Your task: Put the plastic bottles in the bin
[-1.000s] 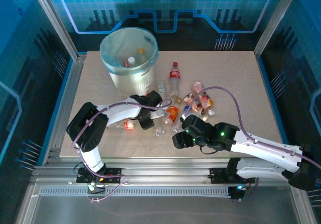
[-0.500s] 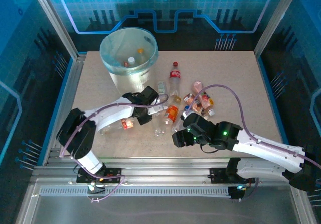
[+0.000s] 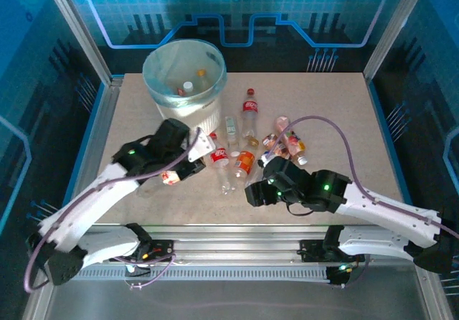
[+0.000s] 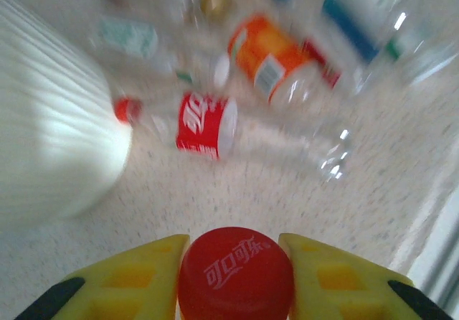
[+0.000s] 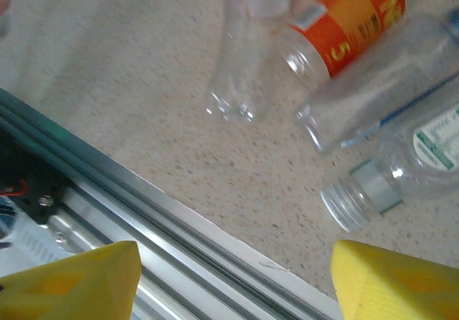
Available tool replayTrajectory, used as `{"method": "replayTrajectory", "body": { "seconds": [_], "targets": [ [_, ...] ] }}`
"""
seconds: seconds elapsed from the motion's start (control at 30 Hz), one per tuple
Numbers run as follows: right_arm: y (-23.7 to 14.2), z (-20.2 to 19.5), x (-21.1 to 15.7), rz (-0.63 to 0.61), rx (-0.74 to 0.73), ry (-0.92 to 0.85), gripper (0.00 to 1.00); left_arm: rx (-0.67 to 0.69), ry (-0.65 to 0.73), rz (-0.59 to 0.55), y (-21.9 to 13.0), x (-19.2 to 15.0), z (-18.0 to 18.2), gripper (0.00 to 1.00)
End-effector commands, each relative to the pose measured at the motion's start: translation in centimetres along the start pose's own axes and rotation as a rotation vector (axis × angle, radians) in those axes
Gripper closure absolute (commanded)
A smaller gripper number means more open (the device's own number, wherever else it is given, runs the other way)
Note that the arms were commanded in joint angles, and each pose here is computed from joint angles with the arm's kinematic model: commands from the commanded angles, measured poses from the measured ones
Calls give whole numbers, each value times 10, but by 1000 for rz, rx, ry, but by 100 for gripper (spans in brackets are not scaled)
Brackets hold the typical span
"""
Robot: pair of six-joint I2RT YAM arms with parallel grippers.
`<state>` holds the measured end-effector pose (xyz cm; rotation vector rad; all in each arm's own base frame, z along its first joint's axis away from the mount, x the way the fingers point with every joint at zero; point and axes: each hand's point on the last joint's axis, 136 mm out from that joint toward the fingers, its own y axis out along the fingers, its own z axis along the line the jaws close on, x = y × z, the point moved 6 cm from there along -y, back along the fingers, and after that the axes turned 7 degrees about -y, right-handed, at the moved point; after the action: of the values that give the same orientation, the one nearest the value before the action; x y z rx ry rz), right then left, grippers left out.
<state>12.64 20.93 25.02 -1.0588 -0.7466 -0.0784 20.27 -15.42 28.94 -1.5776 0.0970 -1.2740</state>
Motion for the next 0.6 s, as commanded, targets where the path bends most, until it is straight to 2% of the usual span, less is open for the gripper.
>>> {"method": "replayTrajectory", "body": {
  "seconds": [0.0,0.17,0.27,0.43,0.57],
  "targets": [
    [-28,12,33,-112,18,-51,30,-79,-53,-220,-55,33,-8,100],
    [-52,32,74,-205,43,-137,30,-115,-83,-526,-125,91,-7,100],
    [-62,44,95,-256,65,-175,30,-27,-103,-701,-155,128,8,100],
    [-71,63,124,-312,99,-225,30,191,-173,-855,-181,181,57,100],
    [-71,74,138,-306,113,-245,30,292,-321,-989,-196,206,112,100]
  ]
}}
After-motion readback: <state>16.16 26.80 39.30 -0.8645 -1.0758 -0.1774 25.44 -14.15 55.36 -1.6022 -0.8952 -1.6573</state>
